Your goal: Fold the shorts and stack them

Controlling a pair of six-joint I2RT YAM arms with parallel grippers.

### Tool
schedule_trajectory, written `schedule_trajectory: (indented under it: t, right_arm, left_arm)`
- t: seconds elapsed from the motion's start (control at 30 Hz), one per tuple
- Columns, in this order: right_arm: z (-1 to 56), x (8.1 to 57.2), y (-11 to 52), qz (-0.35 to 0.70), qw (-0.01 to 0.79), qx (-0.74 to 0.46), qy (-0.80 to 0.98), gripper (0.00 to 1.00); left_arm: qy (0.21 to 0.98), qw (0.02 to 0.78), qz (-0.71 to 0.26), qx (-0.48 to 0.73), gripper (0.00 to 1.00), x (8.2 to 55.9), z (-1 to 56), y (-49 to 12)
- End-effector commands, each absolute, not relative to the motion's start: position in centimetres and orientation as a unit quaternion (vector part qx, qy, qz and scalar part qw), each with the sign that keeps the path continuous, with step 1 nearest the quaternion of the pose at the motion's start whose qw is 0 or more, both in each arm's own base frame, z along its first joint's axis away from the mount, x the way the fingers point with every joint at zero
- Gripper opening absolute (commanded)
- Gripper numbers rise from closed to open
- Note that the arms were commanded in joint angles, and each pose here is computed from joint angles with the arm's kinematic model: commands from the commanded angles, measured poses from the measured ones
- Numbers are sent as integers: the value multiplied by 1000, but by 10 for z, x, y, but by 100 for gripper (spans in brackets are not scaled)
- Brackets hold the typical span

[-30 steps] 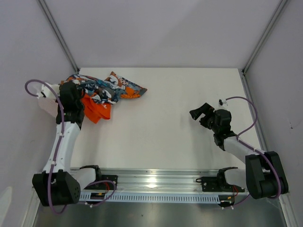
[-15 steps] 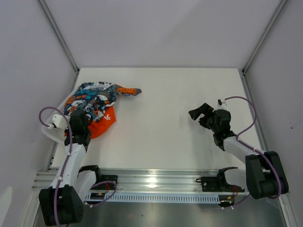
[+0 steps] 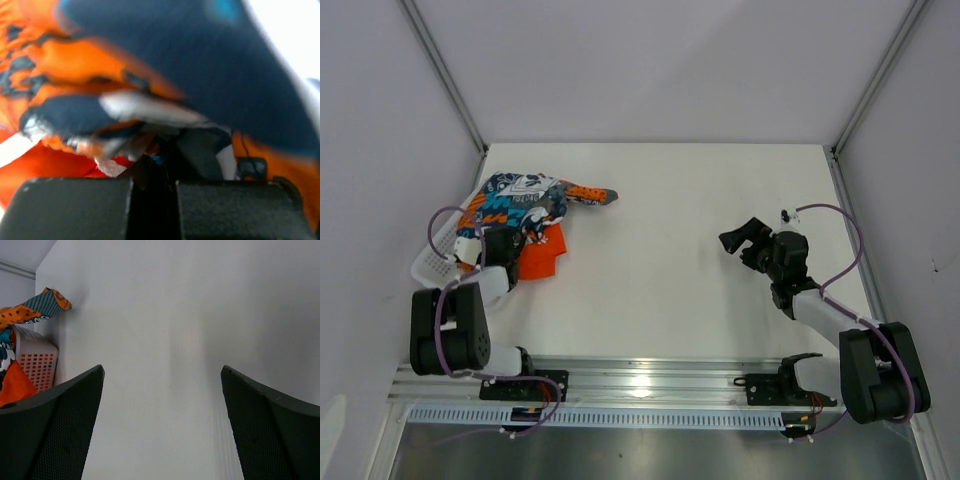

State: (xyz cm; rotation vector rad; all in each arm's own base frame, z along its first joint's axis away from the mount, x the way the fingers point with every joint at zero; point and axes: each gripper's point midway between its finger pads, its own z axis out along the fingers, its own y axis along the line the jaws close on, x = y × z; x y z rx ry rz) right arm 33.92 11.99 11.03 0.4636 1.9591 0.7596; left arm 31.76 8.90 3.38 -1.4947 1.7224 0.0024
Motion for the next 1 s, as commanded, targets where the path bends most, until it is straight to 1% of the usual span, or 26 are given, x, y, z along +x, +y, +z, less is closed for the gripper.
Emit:
schedule_trajectory:
  t: [0.0,0.1,0.17,0.2,0.27,0.33,0.37,0.43,0.47,0.6,0.63,0.67,0.7,0.73,0.77,0.8,0.83,0.87,0.9,0.97]
  right_arm:
    - [121,346,121,313,492,184,791,99]
    - [119,346,121,311,490,185,793,100]
    - [118,347,121,310,489,185,794,99]
    - [117,348,121,310,489,185,795,99]
    - [114,348,120,306,487,187,796,99]
    - [112,349,120,305,486,188,798,99]
    - [112,349,120,305,486,188,798,99]
    - [112,350,120,305,485,187,798,100]
    - [109,350,121,304,482,186,800,99]
    - [105,352,121,302,478,187,803,99]
    - [104,351,121,303,477,187,804,99]
    - [105,352,122,304,477,187,803,100]
    - [106,352,122,305,477,185,803,99]
    - [106,352,122,305,477,184,804,99]
    - [107,352,122,307,477,184,803,100]
    - [109,351,123,308,479,181,802,99]
    - [111,351,123,309,481,181,801,99]
    - [111,350,123,308,481,180,800,99]
    - [115,350,122,309,487,179,797,99]
    - [116,349,121,307,489,177,797,99]
  left_arm:
    - [660,443,-80,-601,0,374,49,71]
    - [629,461,-96,-619,0,402,50,68]
    - [601,474,-115,-633,0,429,62,71]
    - [608,460,-110,-638,0,433,48,70]
    - [595,474,-121,-637,0,463,69,75]
    - [599,463,-111,-644,0,478,60,78]
    - [591,468,-118,-647,0,491,65,83]
    - [582,466,-125,-654,0,508,53,89]
    - [575,473,-133,-654,0,520,58,92]
    - [567,482,-132,-654,0,542,57,108]
    - [567,488,-137,-649,2,549,62,111]
    - [571,491,-140,-643,7,555,65,111]
    - [579,493,-146,-633,14,561,71,109]
    - [599,485,-156,-618,32,561,70,105]
    - [602,484,-167,-613,38,561,77,102]
    - [608,473,-174,-614,50,552,70,97]
    - [606,475,-189,-610,58,549,75,93]
    - [596,491,-225,-593,64,551,100,85]
    - [604,476,-227,-598,70,535,87,79]
    - [611,469,-245,-589,74,522,92,69]
